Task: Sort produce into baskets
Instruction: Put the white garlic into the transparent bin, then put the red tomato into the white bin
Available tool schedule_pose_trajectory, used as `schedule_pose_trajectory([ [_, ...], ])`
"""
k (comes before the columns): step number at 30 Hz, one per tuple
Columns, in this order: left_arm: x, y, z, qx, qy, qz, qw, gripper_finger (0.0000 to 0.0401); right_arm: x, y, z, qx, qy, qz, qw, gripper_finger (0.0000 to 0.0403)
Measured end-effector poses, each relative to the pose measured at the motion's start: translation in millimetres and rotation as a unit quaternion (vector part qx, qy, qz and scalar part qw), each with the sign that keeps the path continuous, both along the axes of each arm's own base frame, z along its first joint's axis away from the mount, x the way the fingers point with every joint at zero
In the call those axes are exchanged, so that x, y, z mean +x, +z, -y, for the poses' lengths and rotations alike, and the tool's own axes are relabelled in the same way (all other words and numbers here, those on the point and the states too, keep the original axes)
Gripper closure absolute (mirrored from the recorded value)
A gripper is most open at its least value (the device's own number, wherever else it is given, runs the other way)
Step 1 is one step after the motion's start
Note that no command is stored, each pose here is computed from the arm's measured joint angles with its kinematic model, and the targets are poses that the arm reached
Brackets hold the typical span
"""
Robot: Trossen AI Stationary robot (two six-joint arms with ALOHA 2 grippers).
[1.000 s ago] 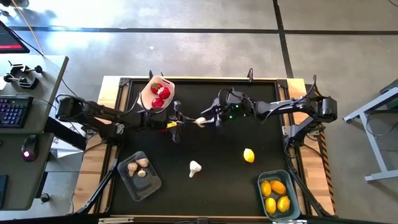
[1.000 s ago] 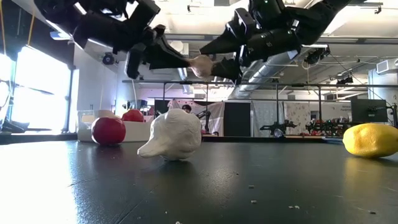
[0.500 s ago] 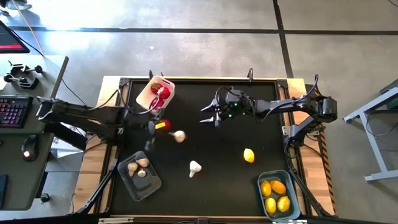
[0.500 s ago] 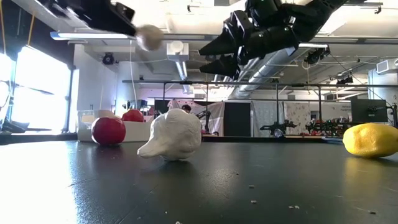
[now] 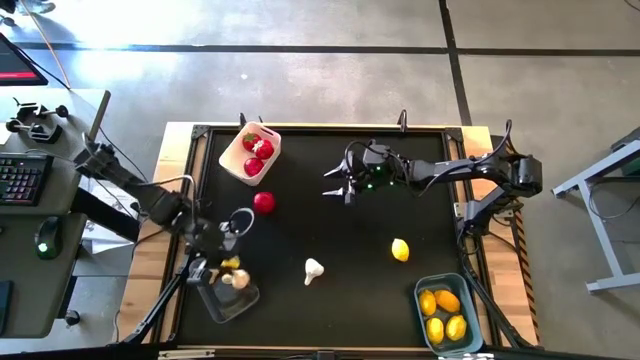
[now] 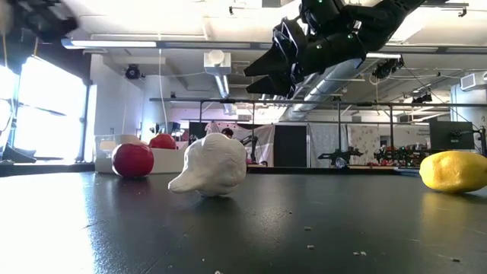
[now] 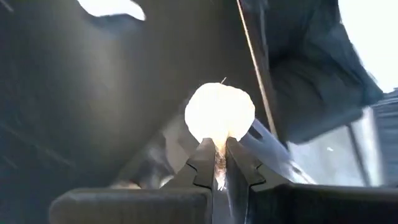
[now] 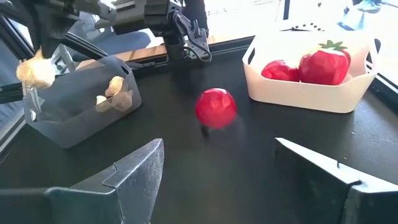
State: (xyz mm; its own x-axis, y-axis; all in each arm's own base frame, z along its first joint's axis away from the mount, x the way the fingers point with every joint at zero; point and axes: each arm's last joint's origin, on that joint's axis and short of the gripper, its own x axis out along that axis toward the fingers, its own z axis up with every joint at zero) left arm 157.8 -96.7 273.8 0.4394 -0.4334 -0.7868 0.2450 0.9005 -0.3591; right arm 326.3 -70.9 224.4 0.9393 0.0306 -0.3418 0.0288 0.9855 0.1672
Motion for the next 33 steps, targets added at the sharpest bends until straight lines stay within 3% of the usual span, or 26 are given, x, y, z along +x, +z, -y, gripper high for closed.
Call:
schedule_pose_trajectory([
  [8,-20,-18,20,0.011,0.042,-0.166,0.985,0.0401,0,0,0,-0.009,0.003,0.002,1.000,0.0112],
  [17,-18,-33,33,0.024,0.021,-0.237,0.971,0.0401,0,1,0,-0.020,0.007,0.004,1.000,0.0112],
  [20,-16,-39,35,0.031,0.039,-0.259,0.964,0.0394,0,1,0,-0.020,0.007,0.004,1.000,0.0112],
  [27,-12,-46,38,0.035,0.060,-0.288,0.955,0.0343,0,0,2,-0.046,-0.025,-0.001,0.999,0.0112],
  [33,-14,-48,29,0.074,0.094,-0.298,0.947,0.0286,0,0,3,-0.053,-0.044,-0.003,0.998,0.0112],
])
